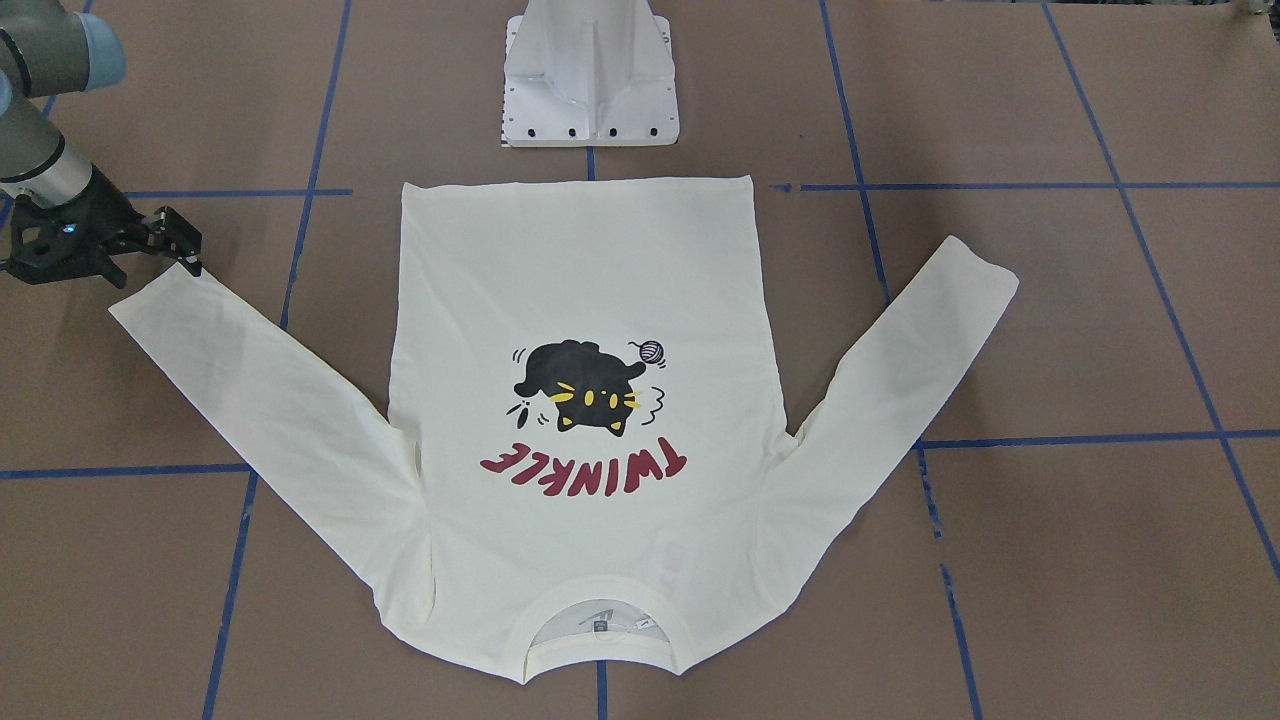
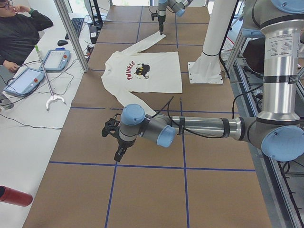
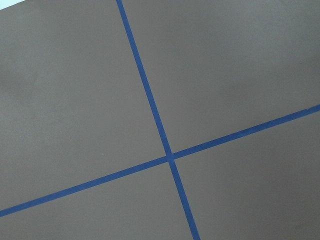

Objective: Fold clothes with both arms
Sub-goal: 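Grasp the sleeve cuff nearest the right gripper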

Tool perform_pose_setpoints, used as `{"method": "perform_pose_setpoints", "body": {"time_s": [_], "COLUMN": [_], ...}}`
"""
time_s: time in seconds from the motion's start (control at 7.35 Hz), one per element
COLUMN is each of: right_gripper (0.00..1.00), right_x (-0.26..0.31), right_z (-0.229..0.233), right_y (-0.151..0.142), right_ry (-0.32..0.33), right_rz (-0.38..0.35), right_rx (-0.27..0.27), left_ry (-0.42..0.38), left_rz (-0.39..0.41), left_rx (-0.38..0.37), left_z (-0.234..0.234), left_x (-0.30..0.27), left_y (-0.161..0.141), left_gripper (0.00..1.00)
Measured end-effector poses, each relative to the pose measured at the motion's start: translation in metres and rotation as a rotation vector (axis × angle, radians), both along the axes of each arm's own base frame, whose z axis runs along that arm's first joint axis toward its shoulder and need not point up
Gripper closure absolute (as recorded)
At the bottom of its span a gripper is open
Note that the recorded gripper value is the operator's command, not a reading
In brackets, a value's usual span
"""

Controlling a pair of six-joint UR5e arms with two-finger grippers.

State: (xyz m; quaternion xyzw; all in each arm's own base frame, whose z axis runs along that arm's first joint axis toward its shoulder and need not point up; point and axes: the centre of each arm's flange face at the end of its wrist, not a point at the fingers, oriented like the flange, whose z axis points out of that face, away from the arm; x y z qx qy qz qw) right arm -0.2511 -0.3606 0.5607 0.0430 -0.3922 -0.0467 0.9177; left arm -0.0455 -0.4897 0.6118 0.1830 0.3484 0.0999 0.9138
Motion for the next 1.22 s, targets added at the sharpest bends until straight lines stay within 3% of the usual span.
{"method": "perform_pose_setpoints", "body": {"time_s": [0.82,1.09,1.22], "right_gripper": [0.01,0.33,0.43], "right_x": [-0.003,0.000,0.001], "right_z": [0.035,0.037,0.037], "right_y": [0.001,-0.002,-0.003], "right_ry": [0.054,0.053,0.050], "right_rz": [0.003,0.009,0.013], "right_rx": [-0.047,-0.051,-0.054], "left_ry": [0.026,0.032,0.032], "left_rz": [0.011,0.014,0.014], "left_rx": [0.004,0.005,0.005], "left_z": [-0.003,-0.004,-0.004], "left_x": [0.002,0.003,0.003], "left_y": [0.001,0.001,0.001], "left_gripper": [0.00,0.00,0.00]}}
